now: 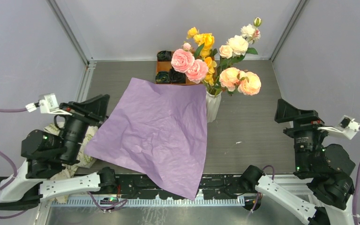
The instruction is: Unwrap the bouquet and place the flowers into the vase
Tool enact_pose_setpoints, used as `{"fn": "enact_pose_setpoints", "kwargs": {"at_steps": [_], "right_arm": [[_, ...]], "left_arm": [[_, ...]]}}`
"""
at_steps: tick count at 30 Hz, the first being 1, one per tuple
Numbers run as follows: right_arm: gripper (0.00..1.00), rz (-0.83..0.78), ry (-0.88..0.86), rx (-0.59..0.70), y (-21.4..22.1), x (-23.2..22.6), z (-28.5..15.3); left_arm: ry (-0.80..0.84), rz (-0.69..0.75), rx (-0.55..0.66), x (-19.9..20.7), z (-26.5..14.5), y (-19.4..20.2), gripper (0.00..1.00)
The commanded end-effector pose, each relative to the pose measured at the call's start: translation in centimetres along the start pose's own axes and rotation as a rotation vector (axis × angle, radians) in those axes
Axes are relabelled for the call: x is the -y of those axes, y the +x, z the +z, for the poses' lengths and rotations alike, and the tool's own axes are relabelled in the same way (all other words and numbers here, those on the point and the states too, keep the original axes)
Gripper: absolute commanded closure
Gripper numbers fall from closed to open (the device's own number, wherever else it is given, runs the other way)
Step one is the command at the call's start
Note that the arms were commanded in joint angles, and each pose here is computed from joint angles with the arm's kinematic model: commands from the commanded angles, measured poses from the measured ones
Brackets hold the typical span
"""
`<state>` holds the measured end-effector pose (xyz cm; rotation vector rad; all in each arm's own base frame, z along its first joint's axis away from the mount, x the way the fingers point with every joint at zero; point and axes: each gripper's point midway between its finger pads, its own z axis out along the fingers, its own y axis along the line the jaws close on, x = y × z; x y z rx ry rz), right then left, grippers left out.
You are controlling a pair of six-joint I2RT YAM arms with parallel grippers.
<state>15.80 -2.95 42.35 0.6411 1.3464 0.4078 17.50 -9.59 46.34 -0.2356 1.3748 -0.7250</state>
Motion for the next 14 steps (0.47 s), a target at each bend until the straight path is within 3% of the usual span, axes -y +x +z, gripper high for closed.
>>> {"fn": "enact_pose_setpoints", "kwargs": {"at_steps": [1,14], "right_arm": [[0.01,0.105,-0.008,0.035,-1.6,0.8,-1.0],[0.01,0.108,0.064,-0.001,-0.5,1.2,-0.5]], "left_arm": [[-0.169,-0.006,0.005,-5.1,-1.7,-0.4,0.68],[-0.243,-0.002,0.009,-8.1,-3.2,-1.0,0.69]]}}
